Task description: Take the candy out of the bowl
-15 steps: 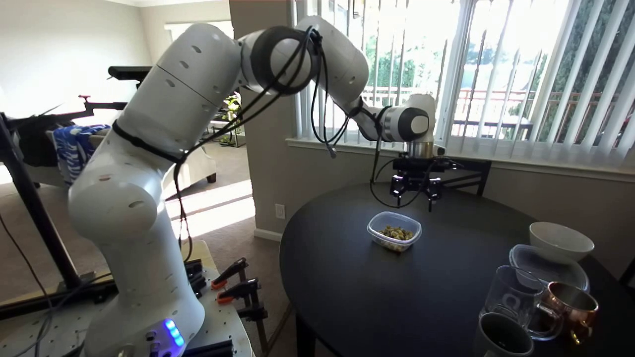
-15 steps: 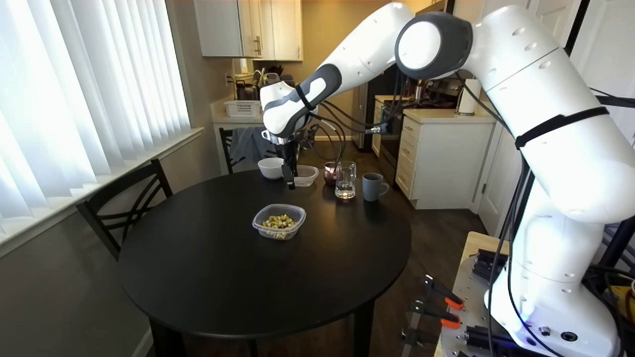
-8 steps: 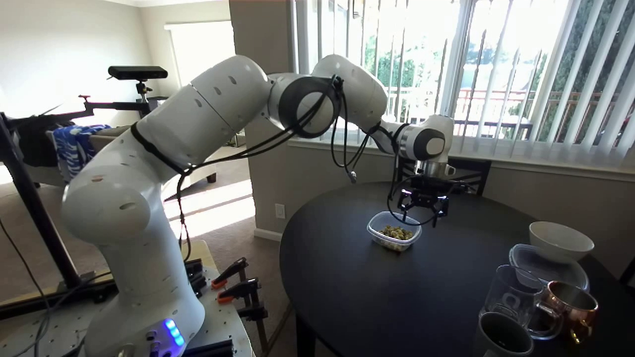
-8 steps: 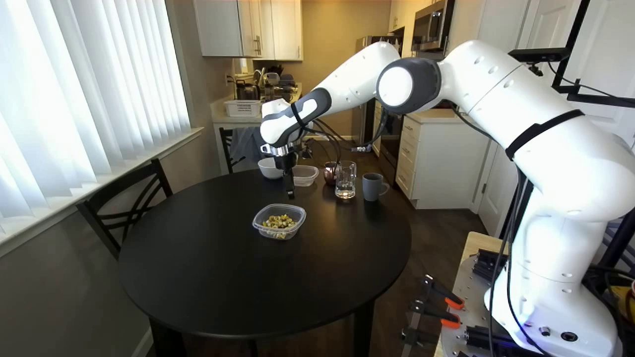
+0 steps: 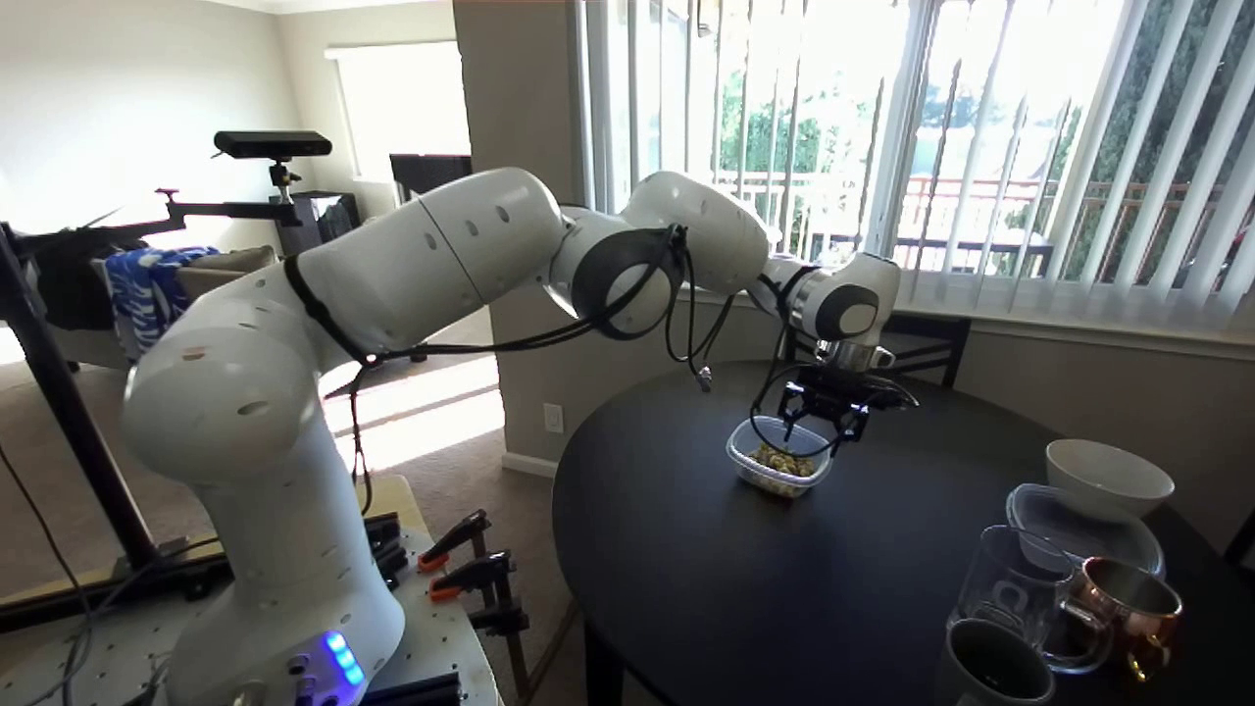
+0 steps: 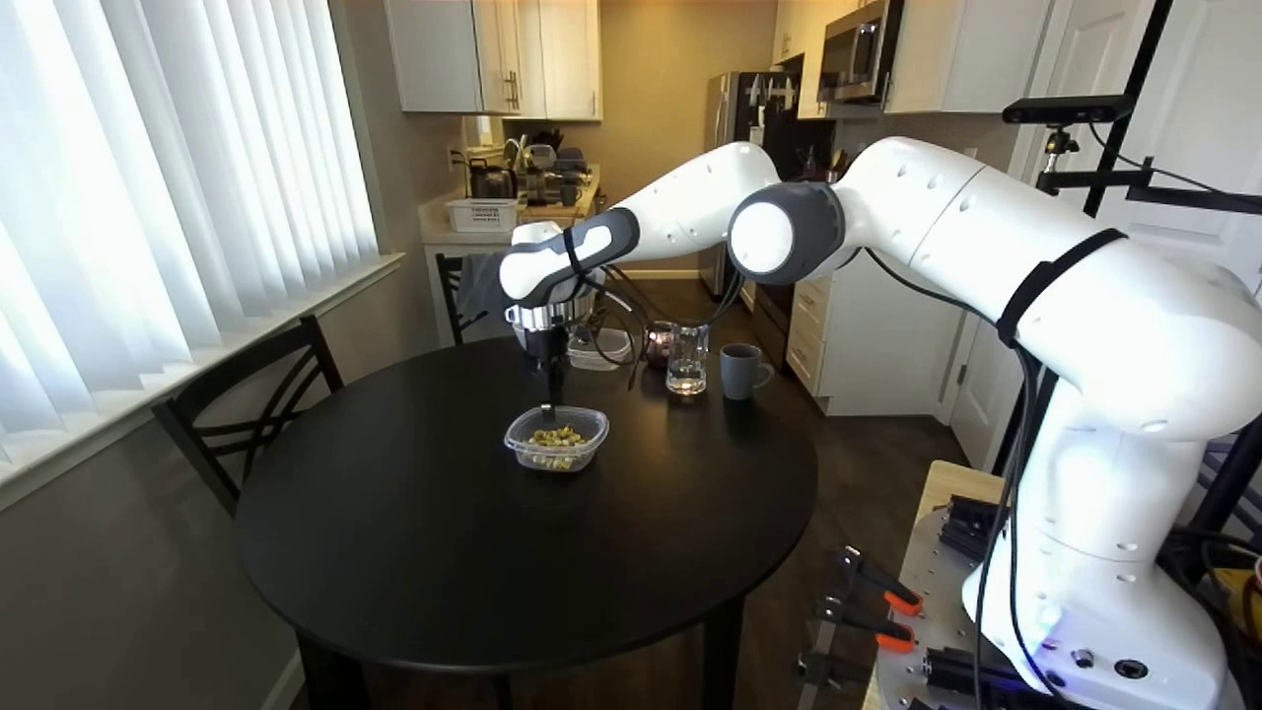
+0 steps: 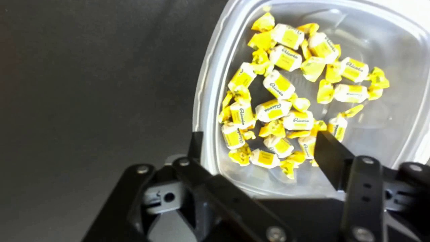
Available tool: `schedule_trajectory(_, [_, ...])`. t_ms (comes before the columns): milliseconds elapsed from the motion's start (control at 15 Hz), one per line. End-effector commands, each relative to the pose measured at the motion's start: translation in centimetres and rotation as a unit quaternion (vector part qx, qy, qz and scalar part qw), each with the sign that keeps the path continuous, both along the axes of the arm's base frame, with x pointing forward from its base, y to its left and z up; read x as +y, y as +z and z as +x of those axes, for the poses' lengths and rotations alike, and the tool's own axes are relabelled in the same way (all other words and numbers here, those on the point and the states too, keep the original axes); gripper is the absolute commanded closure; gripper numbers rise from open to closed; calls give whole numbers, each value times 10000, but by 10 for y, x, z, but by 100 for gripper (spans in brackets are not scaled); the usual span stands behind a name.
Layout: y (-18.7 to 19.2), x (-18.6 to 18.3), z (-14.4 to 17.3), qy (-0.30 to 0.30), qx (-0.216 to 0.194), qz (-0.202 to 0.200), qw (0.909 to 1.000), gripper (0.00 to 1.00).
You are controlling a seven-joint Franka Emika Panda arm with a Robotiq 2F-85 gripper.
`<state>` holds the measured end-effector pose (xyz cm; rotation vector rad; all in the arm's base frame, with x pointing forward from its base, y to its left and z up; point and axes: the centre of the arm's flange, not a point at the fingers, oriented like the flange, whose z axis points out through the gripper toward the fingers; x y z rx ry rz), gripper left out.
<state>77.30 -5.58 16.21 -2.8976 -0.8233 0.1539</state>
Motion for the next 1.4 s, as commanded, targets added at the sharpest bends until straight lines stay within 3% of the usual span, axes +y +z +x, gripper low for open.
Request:
schedule_trajectory(0, [-2, -3, 32, -275, 63, 30, 9996, 46])
schedule_trajectory(400, [1, 3, 31, -253, 149, -1, 9996, 85])
schedule_trajectory(467, [2, 2, 29, -197, 197, -82, 9996, 41])
schedule_trajectory(600, [4, 1, 28, -187, 258, -91, 9995, 43])
schedule_trajectory(1000, [8, -20, 24, 150, 587, -267, 9978, 6])
schedule_trajectory(1133, [4, -27, 26, 264, 742, -284, 9965, 0])
schedule_trajectory(1200, [0, -29, 27, 320, 818, -288, 9957, 0])
schedule_trajectory(1267, [-5, -31, 28, 380, 918, -283, 9946, 16])
schedule_trajectory(1333, [-9, -32, 27, 438, 999, -277, 9936, 23])
